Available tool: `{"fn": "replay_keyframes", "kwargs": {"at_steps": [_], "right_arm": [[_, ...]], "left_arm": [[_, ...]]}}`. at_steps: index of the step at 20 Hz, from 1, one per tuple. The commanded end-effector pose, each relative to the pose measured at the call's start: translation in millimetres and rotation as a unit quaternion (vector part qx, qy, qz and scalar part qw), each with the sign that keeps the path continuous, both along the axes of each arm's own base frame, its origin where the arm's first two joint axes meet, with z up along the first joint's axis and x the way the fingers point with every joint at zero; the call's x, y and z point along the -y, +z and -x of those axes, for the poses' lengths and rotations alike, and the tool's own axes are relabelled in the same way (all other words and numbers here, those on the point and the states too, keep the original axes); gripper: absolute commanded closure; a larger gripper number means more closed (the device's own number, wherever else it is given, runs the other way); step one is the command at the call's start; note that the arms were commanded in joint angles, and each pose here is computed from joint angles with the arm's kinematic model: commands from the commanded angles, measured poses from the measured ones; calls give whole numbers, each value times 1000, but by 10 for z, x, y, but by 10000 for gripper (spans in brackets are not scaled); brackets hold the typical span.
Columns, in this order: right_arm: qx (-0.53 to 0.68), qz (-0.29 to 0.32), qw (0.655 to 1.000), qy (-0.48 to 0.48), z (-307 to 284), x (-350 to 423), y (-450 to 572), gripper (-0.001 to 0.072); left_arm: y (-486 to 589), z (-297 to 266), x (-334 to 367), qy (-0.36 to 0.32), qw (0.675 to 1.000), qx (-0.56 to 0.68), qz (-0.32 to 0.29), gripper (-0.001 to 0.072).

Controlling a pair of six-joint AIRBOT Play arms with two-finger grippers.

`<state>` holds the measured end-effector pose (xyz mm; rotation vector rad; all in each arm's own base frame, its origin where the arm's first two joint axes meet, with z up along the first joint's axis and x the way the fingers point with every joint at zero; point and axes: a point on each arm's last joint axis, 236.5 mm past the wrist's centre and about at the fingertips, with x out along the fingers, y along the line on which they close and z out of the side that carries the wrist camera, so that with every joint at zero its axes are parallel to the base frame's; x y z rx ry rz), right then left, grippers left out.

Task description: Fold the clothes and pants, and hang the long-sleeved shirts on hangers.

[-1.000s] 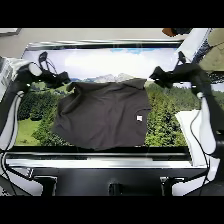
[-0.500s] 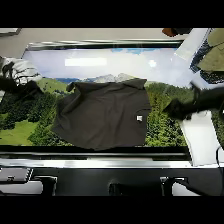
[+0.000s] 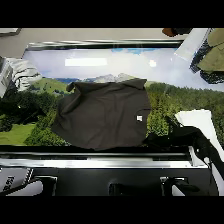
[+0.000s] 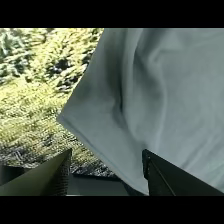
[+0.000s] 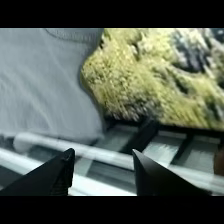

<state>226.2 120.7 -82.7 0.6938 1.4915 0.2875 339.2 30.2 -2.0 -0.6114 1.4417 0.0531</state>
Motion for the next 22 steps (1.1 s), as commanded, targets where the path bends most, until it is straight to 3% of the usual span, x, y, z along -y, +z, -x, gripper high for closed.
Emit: {"fn": "replay_keyframes", "kwargs": {"at_steps": [1, 4, 7, 13, 22], "right_arm": [[29, 10, 999, -32, -151, -136, -92, 290], [19, 9, 999, -28, -162, -303, -233, 301], [18, 6, 1000, -20, -179, -356, -222, 675], [62, 0, 998, -30, -384, -367, 90, 677], [95, -9, 995, -25, -612, -415, 364, 677]], "left_arm": [[-40, 43, 12, 1, 1000, -3, 2, 195], [-56, 53, -18, 7, 1000, -4, 2, 195], [-102, 129, -139, 2, 1000, 2, -1, 195], [-396, 107, -172, 55, 992, 78, 78, 195], [-982, 181, 129, 45, 993, 54, 98, 196]]}}
